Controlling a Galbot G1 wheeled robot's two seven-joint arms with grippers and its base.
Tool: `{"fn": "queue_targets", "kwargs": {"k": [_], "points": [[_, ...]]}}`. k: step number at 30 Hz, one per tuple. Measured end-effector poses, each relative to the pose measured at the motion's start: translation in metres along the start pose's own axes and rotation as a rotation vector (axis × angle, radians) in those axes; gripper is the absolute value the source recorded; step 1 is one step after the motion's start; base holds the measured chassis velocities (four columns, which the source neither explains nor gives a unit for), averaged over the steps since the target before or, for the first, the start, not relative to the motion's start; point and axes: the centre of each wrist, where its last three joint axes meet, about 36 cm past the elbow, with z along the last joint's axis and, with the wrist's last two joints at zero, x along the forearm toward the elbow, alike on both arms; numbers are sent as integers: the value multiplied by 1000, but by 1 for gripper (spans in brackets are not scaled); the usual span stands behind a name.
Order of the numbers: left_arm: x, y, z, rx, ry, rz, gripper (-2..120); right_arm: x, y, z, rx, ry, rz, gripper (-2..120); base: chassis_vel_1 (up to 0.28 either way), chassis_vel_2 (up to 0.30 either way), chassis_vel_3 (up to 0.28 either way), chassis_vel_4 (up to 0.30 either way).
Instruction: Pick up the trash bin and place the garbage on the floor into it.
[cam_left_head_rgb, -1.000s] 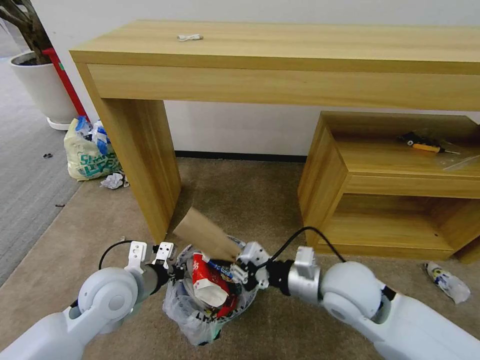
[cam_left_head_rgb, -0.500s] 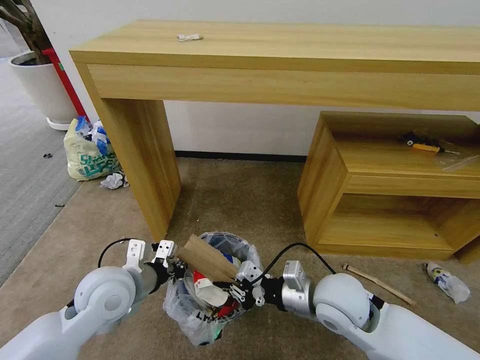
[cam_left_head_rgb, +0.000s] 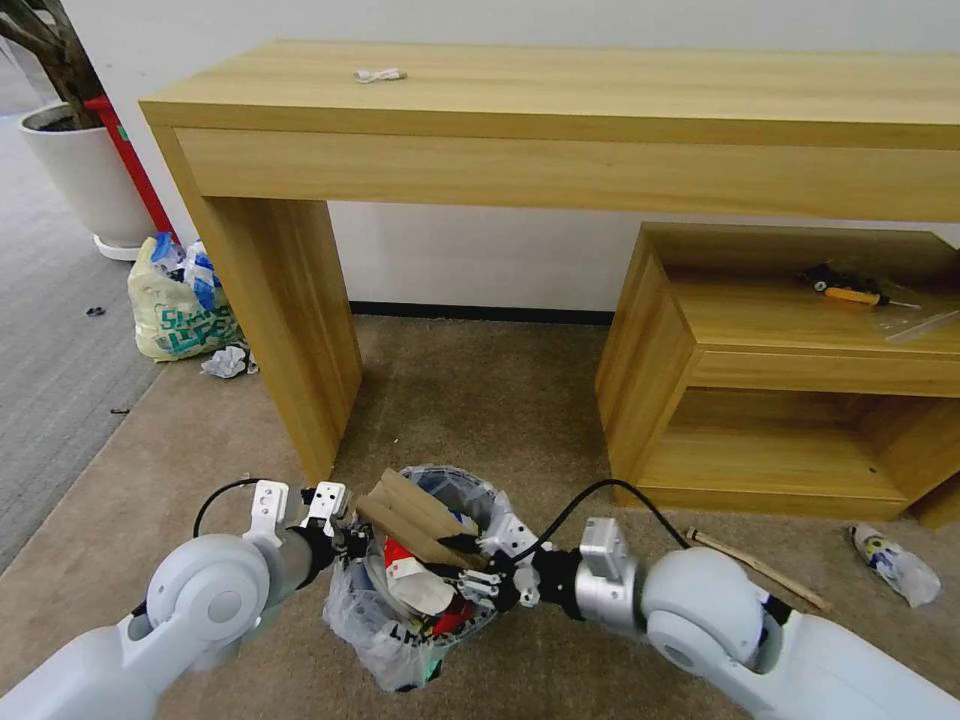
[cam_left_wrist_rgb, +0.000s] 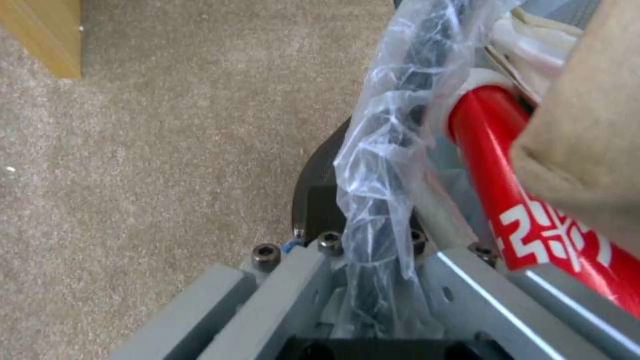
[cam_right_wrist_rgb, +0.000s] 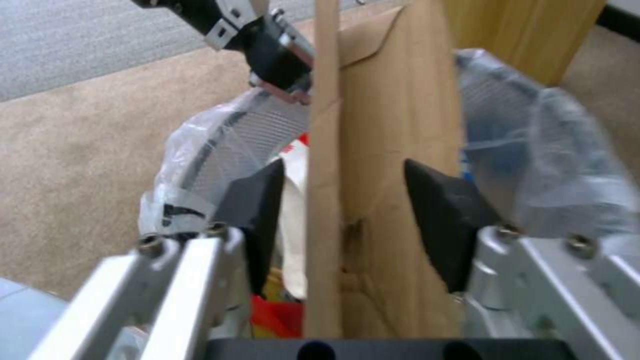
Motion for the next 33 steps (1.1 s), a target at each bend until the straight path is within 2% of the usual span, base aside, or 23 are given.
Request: {"fn": "queue_targets", "kwargs": {"k": [3, 4, 7, 8, 12, 17, 19, 21, 22, 24, 26, 27, 30, 33], "points": [[-1, 0, 2, 5, 3, -2, 0, 9, -3, -4, 11, -19, 22, 68, 0, 0, 0, 0], [-1, 0, 2, 5, 3, -2, 0, 9, -3, -4, 11, -19, 22, 68, 0, 0, 0, 0], [-1, -1, 4, 13, 5, 1, 0, 18, -8, -12, 14, -53, 61, 82, 0, 0, 0, 0], [-1, -1, 4, 13, 5, 1, 0, 18, -8, -12, 14, -53, 61, 82, 0, 0, 0, 0], [0, 0, 6, 19, 2, -4, 0, 25, -16, -17, 5, -110, 127, 97, 0, 0, 0, 0], [0, -1, 8, 23, -1, -7, 0, 30, -29, -7, -14, -158, 203, 100, 0, 0, 0, 0], [0, -2, 10, 30, 2, -5, 0, 35, -38, 10, -32, -183, 278, 100, 0, 0, 0, 0], [0, -2, 11, 33, 1, -5, 0, 37, -40, 19, -43, -187, 304, 100, 0, 0, 0, 0], [-2, -2, 12, 38, 1, -7, 0, 40, -40, 34, -64, -188, 348, 100, 0, 0, 0, 0], [-2, -2, 12, 39, 1, -7, 0, 41, -40, 36, -67, -187, 355, 100, 0, 0, 0, 0], [-4, -1, 13, 42, 1, -8, 0, 52, -40, 61, -91, -182, 448, 100, 0, 0, 0, 0], [-4, -1, 13, 42, 1, -8, 0, 52, -40, 61, -91, -182, 448, 100, 0, 0, 0, 0], [-5, -2, 14, 40, 4, -2, 0, 70, -35, 90, -110, -171, 549, 100, 0, 0, 0, 0], [-5, -3, 15, 40, 6, 0, 0, 81, -32, 107, -109, -163, 607, 100, 0, 0, 0, 0]]}}
